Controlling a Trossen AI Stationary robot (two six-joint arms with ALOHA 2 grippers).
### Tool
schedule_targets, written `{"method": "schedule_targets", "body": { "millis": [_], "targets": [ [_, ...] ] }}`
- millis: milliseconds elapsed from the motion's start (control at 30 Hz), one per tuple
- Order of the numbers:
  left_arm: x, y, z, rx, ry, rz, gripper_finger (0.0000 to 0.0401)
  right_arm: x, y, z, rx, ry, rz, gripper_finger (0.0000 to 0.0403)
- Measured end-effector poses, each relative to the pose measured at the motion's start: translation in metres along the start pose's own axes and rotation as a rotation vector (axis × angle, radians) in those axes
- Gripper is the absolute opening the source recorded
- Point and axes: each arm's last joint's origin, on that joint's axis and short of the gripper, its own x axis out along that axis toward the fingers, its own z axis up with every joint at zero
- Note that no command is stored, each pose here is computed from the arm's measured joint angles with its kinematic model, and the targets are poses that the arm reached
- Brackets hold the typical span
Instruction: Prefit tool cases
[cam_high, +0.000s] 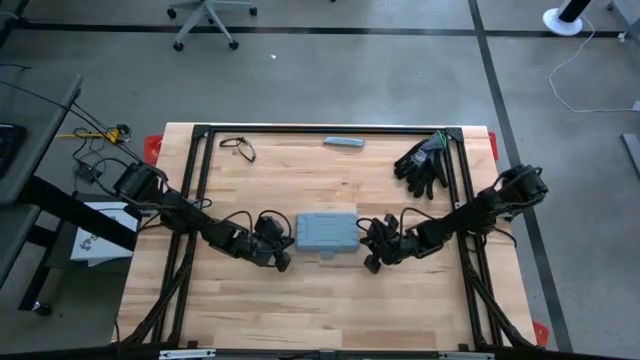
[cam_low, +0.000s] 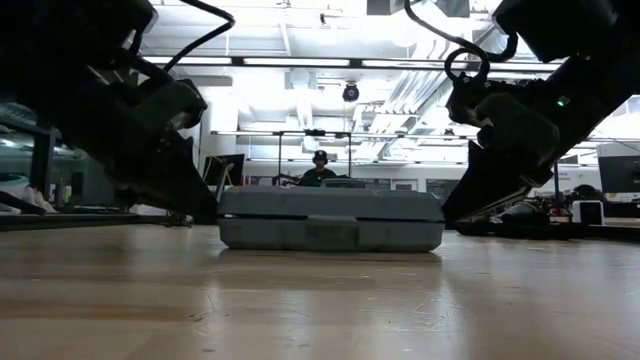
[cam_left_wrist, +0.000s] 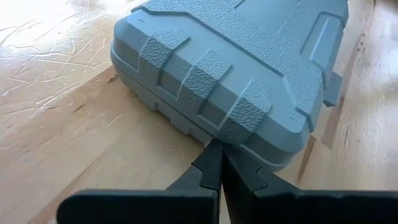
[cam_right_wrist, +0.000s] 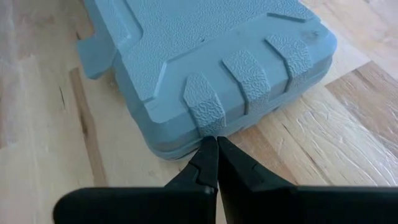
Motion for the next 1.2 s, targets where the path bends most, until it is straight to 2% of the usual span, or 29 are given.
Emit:
{"method": "schedule_targets", "body": {
  "millis": [667, 1200],
  "targets": [
    [-0.01, -0.002, 0.011, 0.024, -0.037, -0.008, 0.0, -0.01, 0.001, 0.009, 0.003, -0.045, 0.02, 0.0],
    [-0.018, 0.001, 0.034, 0.032, -0.183, 0.046, 0.0, -0.02, -0.001, 0.018, -0.004, -0.116, -0.013, 0.0]
  ]
}}
